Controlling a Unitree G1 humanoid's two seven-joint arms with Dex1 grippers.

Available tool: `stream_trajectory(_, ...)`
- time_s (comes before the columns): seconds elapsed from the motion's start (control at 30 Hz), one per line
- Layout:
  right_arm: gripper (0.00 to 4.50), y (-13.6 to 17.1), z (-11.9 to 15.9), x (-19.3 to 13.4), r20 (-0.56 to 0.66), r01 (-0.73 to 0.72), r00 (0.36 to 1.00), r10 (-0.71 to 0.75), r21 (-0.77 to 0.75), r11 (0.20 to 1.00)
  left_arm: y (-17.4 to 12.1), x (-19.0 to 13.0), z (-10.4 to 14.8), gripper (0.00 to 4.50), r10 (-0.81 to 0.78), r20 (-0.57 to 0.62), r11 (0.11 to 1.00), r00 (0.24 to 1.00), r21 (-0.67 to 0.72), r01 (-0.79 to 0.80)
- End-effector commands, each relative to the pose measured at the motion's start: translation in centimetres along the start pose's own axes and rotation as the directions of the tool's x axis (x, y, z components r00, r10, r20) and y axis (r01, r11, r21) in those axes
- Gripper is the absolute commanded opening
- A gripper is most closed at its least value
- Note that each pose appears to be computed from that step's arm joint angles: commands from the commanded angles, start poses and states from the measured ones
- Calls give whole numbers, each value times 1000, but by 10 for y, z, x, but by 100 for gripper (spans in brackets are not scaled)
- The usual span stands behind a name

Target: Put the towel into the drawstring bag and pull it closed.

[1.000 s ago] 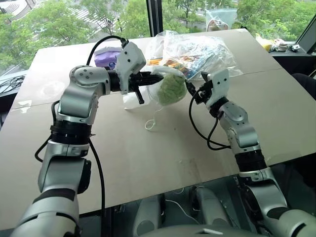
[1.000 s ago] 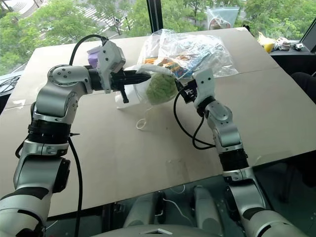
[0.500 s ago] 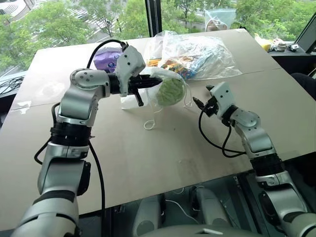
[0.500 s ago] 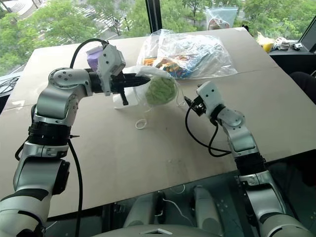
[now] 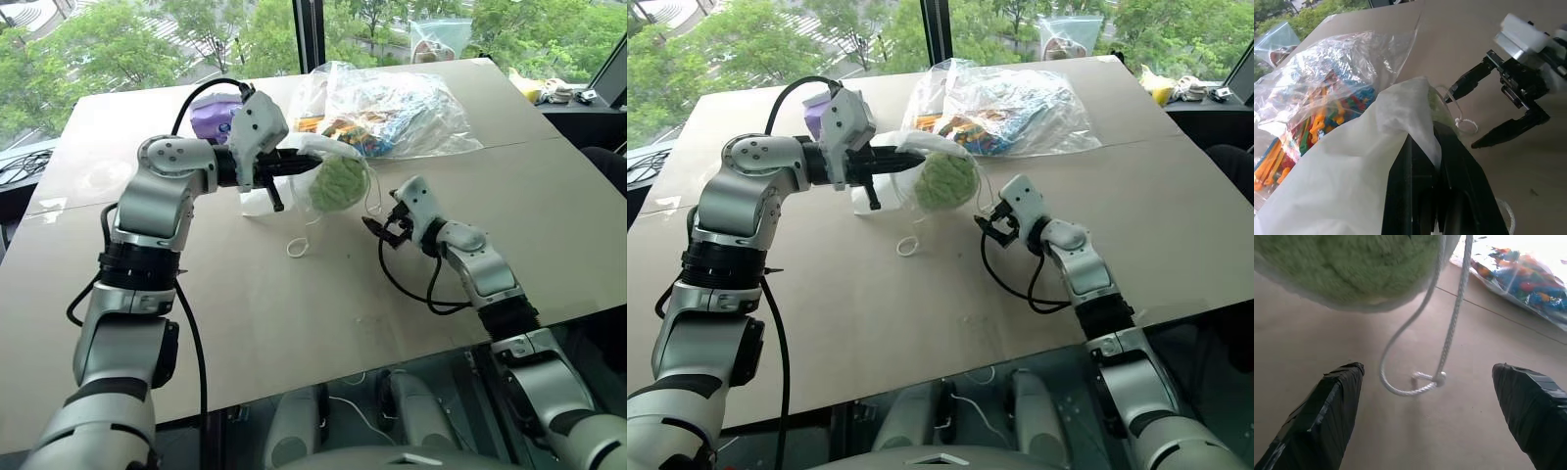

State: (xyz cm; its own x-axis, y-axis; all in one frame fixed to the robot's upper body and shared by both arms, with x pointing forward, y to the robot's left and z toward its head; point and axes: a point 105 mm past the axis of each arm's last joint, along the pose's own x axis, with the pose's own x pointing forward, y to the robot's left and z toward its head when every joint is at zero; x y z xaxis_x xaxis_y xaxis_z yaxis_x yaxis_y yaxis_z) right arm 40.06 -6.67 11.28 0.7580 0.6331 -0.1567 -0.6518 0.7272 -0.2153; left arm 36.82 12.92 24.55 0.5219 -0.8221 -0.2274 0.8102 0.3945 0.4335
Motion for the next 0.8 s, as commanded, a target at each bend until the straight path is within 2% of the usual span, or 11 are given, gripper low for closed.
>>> stream_trajectory(0.03, 447, -4, 21, 11, 103, 29, 994, -36, 68, 997, 2, -4, 17, 0, 7, 36, 998, 999, 56, -9)
stream_trajectory(0.1, 447, -5, 20, 15, 118, 45, 992, -55, 90, 995, 2, -3, 17, 0, 8, 35, 998, 999, 56, -10)
stream_trajectory(0.13, 396, -6, 21, 16, 127, 46, 990, -60, 113, 993, 2, -4, 17, 0, 8, 34, 998, 999, 57, -10)
stream_trajectory(0.17, 372, -6, 22, 16, 138, 43, 989, -60, 121, 992, 2, -4, 17, 0, 8, 34, 998, 999, 57, -10)
stream_trajectory(0.33, 144, -10, 22, 11, 154, 48, 986, -69, 136, 990, 2, -7, 15, 0, 13, 27, 999, 1000, 51, -14)
stream_trajectory(0.37, 110, -11, 21, 9, 153, 49, 986, -69, 128, 991, 2, -7, 14, 0, 13, 25, 999, 1000, 48, -14)
stream_trajectory(0.43, 7, -11, 21, 8, 153, 51, 986, -69, 122, 991, 1, -6, 13, 0, 13, 23, 999, 1000, 44, -14)
stream_trajectory(0.63, 7, -22, 25, 1, 146, 106, 982, -121, 101, 989, 0, -5, 9, 0, 6, 15, 1000, 1000, 0, -6)
stream_trajectory(0.8, 7, -47, 48, -10, 202, 211, 952, -232, 117, 970, 9, -7, 9, 0, 57, 32, 998, 998, -43, -56)
